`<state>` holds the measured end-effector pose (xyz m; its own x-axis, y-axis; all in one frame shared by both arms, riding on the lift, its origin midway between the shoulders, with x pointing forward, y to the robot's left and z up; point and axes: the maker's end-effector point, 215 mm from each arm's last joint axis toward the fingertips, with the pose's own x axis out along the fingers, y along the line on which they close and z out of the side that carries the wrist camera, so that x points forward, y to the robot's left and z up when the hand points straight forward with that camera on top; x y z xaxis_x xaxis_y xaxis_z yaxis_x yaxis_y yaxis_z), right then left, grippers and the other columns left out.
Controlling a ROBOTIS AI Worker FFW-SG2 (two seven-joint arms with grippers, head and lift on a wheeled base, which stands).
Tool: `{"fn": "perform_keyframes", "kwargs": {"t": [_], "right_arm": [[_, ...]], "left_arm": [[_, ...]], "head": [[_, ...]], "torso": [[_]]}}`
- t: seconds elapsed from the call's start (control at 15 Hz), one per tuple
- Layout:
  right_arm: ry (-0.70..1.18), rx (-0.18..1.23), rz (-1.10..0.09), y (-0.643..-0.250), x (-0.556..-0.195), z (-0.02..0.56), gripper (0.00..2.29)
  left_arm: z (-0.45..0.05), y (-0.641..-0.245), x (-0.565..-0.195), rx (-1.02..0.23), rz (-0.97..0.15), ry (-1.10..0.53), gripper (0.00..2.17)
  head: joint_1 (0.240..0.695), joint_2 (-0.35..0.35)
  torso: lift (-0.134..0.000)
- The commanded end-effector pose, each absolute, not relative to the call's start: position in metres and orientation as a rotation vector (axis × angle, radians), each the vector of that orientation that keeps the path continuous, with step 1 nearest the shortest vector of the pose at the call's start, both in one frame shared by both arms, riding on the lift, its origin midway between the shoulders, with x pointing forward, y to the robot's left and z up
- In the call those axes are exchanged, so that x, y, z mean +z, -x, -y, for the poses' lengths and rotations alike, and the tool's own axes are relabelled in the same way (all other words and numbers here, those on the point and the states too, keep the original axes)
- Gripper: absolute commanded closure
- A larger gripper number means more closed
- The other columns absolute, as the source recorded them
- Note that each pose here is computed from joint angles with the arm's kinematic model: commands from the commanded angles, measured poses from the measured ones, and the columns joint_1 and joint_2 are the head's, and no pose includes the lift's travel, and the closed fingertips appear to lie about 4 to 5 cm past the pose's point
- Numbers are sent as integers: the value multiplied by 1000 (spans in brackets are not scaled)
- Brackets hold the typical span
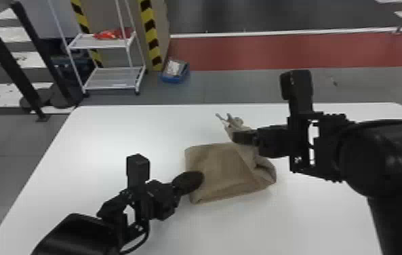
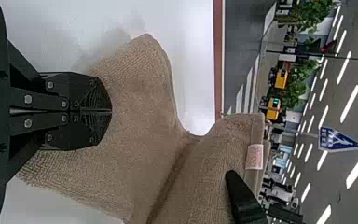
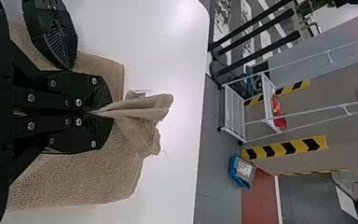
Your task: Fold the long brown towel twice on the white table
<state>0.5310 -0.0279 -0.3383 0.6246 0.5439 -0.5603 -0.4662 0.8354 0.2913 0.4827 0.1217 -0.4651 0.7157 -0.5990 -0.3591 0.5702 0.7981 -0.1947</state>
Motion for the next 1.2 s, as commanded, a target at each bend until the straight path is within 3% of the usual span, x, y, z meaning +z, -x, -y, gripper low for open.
{"fn": "perform_keyframes", "kwargs": {"t": [0.0,0.33,1.07,1.13], "right_arm": [[-125,590,-694,-531,-347,22,1534],[-118,623,-695,-527,-360,2,1534],[-104,645,-694,-527,-391,-20,1521],[-103,648,-699,-525,-394,-22,1413]], "left_arm": [[-114,-479,-466,-661,-422,73,2138],[-94,-473,-466,-683,-410,68,2138],[-98,-473,-462,-675,-395,65,2142],[-99,-473,-462,-675,-395,65,2142]], "head": [[695,102],[695,101],[695,123],[695,126]], "torso": [[-123],[-123],[-123],[-123]]}}
